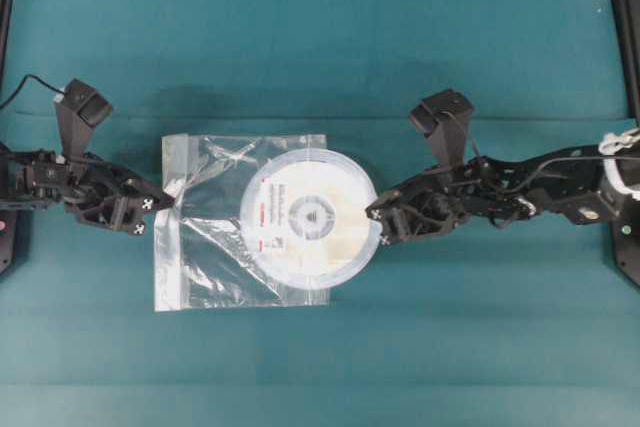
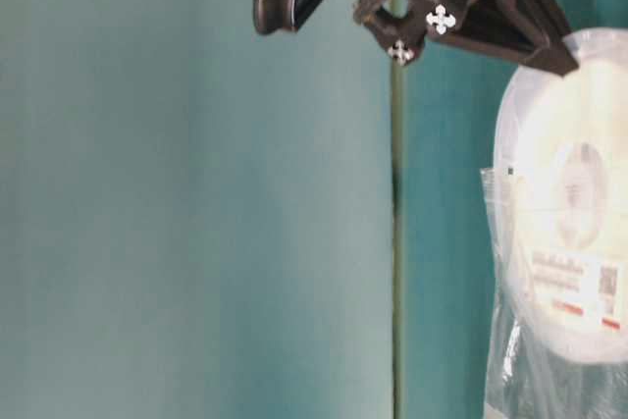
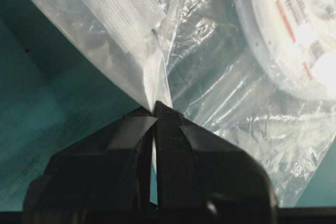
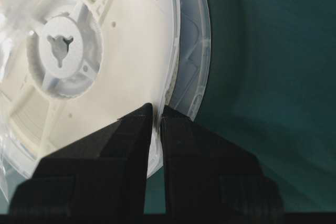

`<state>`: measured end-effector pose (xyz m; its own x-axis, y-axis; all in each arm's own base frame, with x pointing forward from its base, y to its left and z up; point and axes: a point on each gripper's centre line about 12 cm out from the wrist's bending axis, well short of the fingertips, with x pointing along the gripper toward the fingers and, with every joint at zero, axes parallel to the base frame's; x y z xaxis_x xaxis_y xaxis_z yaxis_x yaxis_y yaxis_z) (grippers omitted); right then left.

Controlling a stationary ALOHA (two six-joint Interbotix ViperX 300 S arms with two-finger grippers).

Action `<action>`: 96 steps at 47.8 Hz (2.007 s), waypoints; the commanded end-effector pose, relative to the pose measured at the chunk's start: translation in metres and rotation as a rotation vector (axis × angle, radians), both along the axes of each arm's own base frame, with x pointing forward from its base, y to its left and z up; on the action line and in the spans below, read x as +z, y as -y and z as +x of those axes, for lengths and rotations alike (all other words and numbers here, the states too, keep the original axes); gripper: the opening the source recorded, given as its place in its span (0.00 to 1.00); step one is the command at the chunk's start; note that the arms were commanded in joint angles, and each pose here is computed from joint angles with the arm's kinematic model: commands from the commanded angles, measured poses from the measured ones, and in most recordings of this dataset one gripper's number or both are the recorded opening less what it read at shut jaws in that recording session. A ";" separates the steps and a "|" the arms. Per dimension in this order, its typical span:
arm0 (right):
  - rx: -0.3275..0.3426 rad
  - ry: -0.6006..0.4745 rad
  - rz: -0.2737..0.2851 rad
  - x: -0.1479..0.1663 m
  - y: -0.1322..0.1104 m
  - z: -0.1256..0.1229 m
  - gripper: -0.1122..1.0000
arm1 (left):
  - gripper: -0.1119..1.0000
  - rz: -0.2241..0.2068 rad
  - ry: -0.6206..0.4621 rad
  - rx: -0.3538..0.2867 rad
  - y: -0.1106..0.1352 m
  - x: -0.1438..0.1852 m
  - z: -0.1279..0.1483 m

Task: Take out the reel from the clear zip bag.
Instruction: 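Pull the reel rightward out of the bag with the right gripper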

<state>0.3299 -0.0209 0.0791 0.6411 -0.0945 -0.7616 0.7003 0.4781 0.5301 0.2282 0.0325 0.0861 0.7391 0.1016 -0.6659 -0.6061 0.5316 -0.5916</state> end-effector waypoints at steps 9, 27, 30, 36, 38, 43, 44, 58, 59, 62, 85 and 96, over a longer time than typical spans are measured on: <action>-0.016 -0.008 0.017 0.003 -0.001 -0.016 0.18 | 0.10 0.007 0.025 -0.005 0.000 0.005 0.003; -0.026 -0.004 0.032 0.010 -0.002 -0.031 0.12 | 0.10 0.008 0.027 -0.006 0.000 0.006 0.004; -0.024 -0.016 0.039 0.009 -0.003 -0.034 0.12 | 0.10 0.009 0.027 -0.007 0.000 0.006 0.004; -0.018 -0.029 0.049 0.009 -0.004 -0.038 0.12 | 0.10 0.009 0.027 -0.007 0.000 0.006 0.004; -0.014 -0.033 0.050 0.009 -0.005 -0.039 0.12 | 0.10 0.009 0.027 -0.007 0.000 0.006 0.003; -0.016 -0.033 0.051 0.010 -0.005 -0.042 0.12 | 0.10 0.008 0.027 -0.006 0.000 0.006 0.003; -0.016 -0.032 0.051 0.010 -0.005 -0.043 0.12 | 0.10 0.009 0.027 -0.007 0.000 0.006 0.003; -0.024 -0.031 0.051 0.012 -0.003 -0.055 0.12 | 0.10 0.007 0.025 -0.006 0.000 0.005 0.003; -0.024 -0.031 0.051 0.012 -0.003 -0.056 0.12 | 0.10 0.008 0.025 -0.007 0.000 0.005 0.003; -0.023 -0.028 0.051 0.013 -0.003 -0.058 0.12 | 0.10 0.008 0.025 -0.009 0.000 0.005 0.003; -0.029 -0.042 0.073 0.015 -0.006 -0.087 0.12 | 0.10 0.009 0.027 -0.007 0.000 0.006 0.003; -0.054 -0.038 0.082 0.018 0.000 -0.098 0.12 | 0.10 0.009 0.027 -0.007 0.000 0.006 0.003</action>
